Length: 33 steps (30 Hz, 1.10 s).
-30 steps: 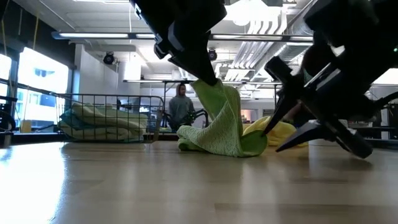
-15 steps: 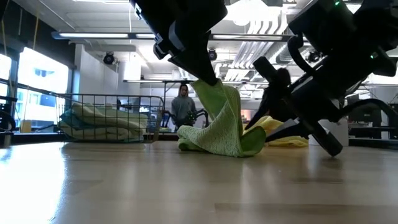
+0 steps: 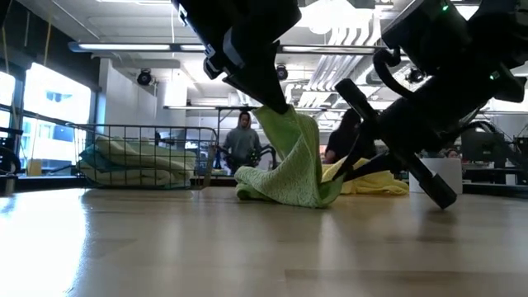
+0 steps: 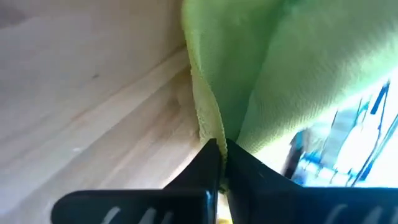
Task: Fold microfiber towels
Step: Fold the light green towel
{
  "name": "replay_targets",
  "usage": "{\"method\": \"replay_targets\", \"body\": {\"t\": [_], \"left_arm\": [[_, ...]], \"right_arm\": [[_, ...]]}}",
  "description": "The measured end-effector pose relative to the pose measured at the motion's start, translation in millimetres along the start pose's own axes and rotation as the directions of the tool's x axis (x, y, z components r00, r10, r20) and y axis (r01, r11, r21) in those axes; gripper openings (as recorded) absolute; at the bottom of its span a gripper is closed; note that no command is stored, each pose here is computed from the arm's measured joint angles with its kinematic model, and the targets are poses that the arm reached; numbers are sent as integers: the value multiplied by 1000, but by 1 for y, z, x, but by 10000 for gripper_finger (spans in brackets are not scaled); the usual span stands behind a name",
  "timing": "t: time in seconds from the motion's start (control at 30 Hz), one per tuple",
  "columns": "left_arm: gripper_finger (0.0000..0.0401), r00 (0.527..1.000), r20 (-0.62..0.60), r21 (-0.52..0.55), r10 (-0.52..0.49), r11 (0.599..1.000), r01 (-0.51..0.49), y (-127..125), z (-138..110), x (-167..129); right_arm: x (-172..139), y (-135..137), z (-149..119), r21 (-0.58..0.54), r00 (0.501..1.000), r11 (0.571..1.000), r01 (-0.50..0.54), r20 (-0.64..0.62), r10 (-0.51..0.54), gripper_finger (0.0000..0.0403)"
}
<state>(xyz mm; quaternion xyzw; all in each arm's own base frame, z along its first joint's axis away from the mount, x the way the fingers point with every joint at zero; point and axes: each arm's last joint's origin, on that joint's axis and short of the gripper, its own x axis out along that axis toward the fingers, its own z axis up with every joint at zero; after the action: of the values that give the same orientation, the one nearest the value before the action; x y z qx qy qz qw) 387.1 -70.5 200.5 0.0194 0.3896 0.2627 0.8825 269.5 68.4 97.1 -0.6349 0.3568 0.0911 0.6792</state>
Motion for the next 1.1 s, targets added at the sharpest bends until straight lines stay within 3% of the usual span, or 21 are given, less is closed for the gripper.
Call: {"method": "replay_targets", "body": {"t": [0.2,0.3,0.43,0.5,0.7,0.8,0.87,0.97,1.1], "left_arm": [[0,1000,2,-3,-4,1000,4,-1,0,-2],[0,1000,17,4,-17,1000,17,0,3,-12],[0,999,25,10,-28,1000,27,8,8,-31],[0,999,19,14,-49,999,48,13,10,-40],[0,947,-81,5,-311,950,312,18,13,-55],[0,887,-151,-8,-436,898,440,21,12,-59],[0,868,-128,-21,-481,876,482,21,19,-62],[0,883,-139,-12,-449,892,452,23,24,-67],[0,915,-134,33,-379,922,387,32,40,-83]], "right_arm": [[-5,-6,5,281,1000,960,-13,-19,19,2],[-15,-14,8,452,999,891,-46,2,50,1],[-35,-26,10,629,991,766,-131,80,104,1],[-46,-37,9,711,984,680,-180,133,122,1],[-89,-79,5,879,927,296,-373,346,142,0],[-111,-102,2,883,898,166,-440,428,103,0],[-124,-113,-2,886,893,112,-450,442,87,0],[-138,-127,-6,895,895,55,-443,439,78,0],[-148,-136,-12,935,932,53,-351,343,119,0]]}}
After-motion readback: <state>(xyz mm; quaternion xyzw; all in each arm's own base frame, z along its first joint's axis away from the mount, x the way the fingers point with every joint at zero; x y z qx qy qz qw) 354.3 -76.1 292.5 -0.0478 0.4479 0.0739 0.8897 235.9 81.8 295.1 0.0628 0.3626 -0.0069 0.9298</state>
